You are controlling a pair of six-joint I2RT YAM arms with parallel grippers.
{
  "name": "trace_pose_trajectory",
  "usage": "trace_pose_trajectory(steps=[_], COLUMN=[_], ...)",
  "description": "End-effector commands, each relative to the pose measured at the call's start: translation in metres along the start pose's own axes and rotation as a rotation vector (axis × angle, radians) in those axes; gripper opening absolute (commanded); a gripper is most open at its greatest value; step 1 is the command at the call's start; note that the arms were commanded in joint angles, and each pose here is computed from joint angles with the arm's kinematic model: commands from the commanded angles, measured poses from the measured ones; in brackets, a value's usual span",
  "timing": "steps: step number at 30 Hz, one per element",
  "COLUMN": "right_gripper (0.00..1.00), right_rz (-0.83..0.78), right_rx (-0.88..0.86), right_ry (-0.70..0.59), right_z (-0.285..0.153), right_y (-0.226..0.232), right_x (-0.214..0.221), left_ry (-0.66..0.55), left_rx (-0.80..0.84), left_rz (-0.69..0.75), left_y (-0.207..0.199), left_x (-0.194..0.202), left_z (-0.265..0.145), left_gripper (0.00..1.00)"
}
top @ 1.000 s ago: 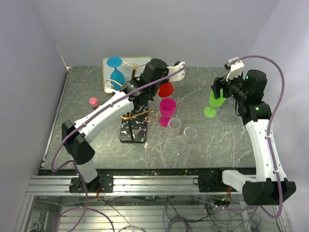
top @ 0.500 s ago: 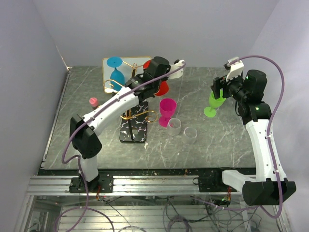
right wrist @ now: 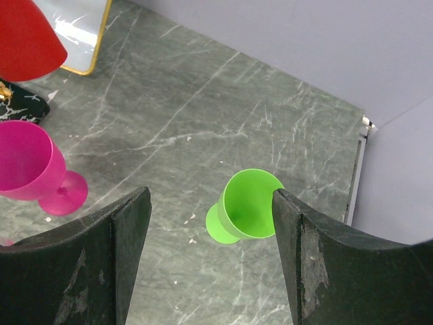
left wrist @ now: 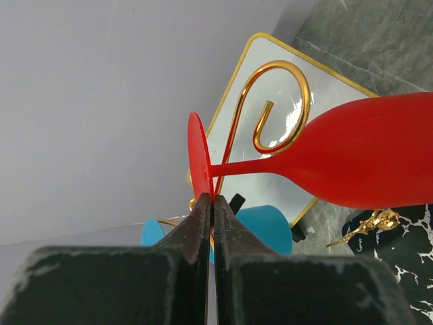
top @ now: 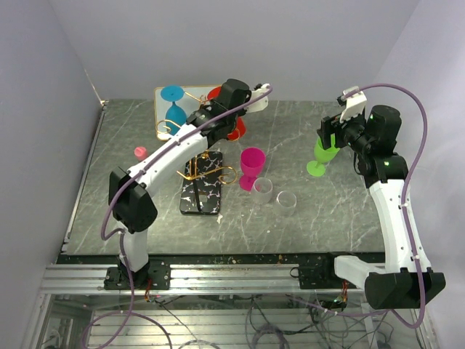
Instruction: Place the wine glass upside down on the wine glass rack
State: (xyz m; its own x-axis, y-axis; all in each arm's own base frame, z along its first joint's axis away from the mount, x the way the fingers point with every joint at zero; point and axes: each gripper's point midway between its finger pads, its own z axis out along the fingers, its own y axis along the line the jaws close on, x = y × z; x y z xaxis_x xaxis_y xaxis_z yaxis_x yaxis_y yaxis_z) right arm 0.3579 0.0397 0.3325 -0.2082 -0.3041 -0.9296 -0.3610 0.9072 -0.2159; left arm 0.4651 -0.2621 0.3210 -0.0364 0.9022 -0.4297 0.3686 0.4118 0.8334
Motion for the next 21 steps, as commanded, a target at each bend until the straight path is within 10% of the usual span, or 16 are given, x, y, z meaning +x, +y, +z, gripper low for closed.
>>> trace_pose_trajectory(steps=[1,21], right_gripper=[0.72,0.72], right_rz=[-0.014,-0.014], right_rx=[0.008,-0.007], right_ry=[-0.018,-0.035], right_z=[0.001,-0.004], right_y=[-0.003,0.0], right_x=[-0.003,-0.009], left_ry=[0.009,0.002], left_rx=[-0.055,-0.098], left_rz=[-0.031,-0.03], left_y=[0.019,0.029], left_x=[-0.004,-0.018], left_z=[0.003,0.02], left_gripper=[0.07,0.07])
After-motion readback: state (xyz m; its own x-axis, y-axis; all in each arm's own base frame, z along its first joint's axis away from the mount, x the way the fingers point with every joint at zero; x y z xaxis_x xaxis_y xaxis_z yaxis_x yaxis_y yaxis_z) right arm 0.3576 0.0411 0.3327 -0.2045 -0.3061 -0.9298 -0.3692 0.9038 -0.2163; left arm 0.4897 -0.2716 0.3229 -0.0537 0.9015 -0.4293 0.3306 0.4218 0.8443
